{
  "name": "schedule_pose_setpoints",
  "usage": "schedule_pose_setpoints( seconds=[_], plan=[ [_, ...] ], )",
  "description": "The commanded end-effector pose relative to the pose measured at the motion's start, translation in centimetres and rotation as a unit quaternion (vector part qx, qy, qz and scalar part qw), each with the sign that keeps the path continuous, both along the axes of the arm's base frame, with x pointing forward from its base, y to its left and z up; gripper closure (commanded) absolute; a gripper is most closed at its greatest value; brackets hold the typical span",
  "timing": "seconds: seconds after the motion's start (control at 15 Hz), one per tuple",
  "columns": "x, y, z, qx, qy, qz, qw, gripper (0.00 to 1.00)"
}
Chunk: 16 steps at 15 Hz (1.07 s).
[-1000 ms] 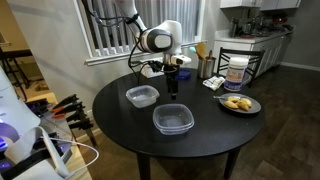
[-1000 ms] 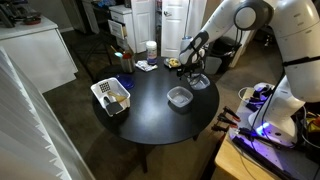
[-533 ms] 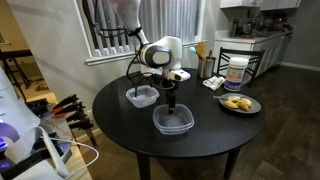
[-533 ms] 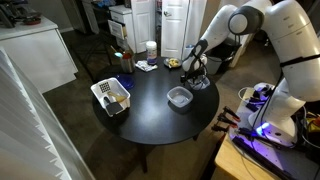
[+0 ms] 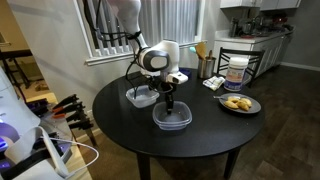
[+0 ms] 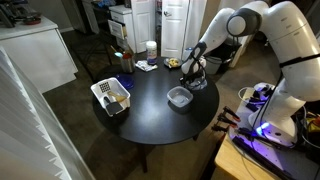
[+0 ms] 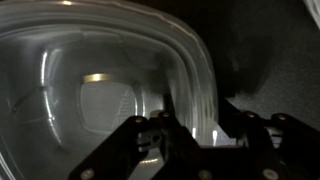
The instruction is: Stack the lunchboxes
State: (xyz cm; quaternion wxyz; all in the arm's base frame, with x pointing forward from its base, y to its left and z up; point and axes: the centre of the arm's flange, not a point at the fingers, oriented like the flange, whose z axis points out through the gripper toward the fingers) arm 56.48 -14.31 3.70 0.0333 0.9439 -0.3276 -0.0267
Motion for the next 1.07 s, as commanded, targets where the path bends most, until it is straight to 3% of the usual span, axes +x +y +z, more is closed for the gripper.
schedule_pose_setpoints(
  seconds=[0.0,0.13,0.6,1.0],
  plan=[
    [-0.4,0.1,1.0,-0.005,-0.006,0.007,0.9999,0.87],
    [-0.2,0.6,1.9,-0.011,-0.003,0.011,0.9999,0.99],
    [0.5,5.1,9.9,-0.076,0.005,0.073,0.9944,0.99],
    [0.8,14.7,14.5,-0.06,0.037,0.174,0.9821,0.99]
  ],
)
